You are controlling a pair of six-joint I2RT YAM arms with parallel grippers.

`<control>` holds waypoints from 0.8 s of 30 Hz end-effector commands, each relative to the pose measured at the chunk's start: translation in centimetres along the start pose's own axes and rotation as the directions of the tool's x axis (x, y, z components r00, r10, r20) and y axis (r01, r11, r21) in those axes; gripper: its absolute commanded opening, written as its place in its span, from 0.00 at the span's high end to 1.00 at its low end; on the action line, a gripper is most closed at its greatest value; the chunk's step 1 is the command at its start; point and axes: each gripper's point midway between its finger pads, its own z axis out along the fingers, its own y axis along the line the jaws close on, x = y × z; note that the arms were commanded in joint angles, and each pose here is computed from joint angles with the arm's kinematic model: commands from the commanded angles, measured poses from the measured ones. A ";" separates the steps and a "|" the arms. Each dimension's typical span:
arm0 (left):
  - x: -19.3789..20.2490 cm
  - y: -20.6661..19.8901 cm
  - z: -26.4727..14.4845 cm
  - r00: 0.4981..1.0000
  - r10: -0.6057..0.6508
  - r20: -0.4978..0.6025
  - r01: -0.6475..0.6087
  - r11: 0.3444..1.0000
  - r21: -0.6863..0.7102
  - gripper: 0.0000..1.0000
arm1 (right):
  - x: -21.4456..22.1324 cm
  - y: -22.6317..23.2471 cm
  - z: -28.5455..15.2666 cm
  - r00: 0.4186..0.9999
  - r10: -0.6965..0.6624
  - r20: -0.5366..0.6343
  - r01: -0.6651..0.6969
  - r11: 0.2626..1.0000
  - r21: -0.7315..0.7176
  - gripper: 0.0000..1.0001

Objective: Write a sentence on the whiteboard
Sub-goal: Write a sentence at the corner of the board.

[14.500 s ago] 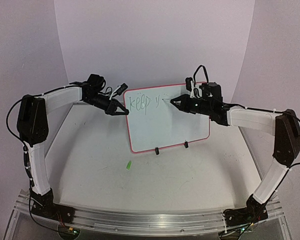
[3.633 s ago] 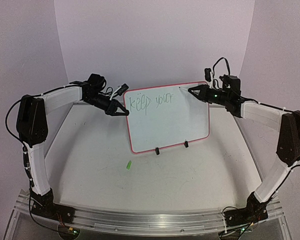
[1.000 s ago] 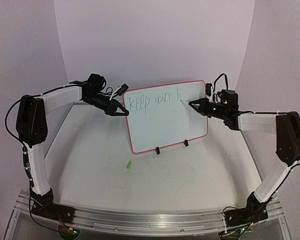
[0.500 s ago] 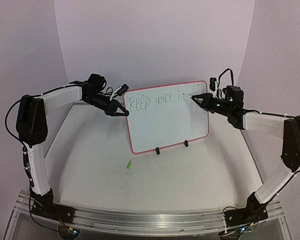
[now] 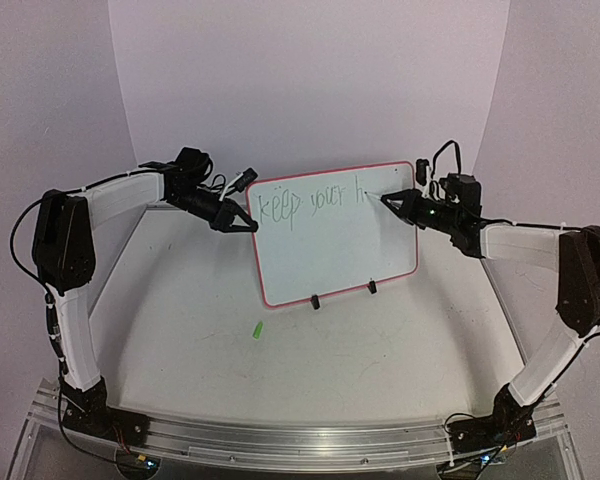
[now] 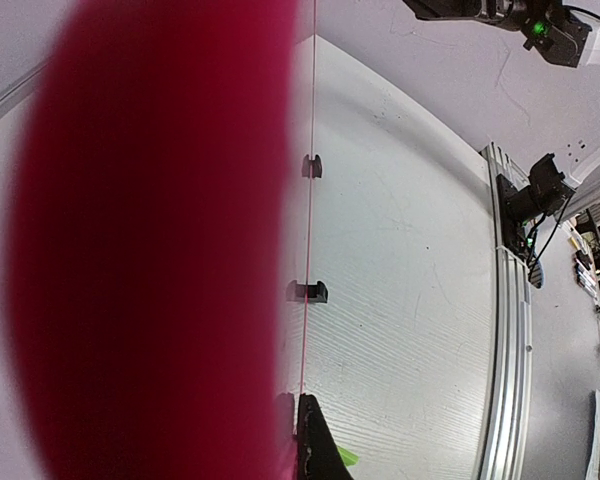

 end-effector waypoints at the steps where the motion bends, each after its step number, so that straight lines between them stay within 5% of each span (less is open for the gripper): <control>1: -0.6 -0.3 -0.4 0.997 0.078 -0.010 -0.078 0.996 -0.046 1.00 | -2.2 -0.1 0.2 0.998 -0.013 0.067 0.012 1.000 0.027 1.00; 24: -0.5 -0.2 -0.2 0.997 0.074 -0.012 -0.075 0.996 -0.043 1.00 | -3.6 0.2 1.1 0.996 -0.024 0.084 0.023 1.000 0.012 1.00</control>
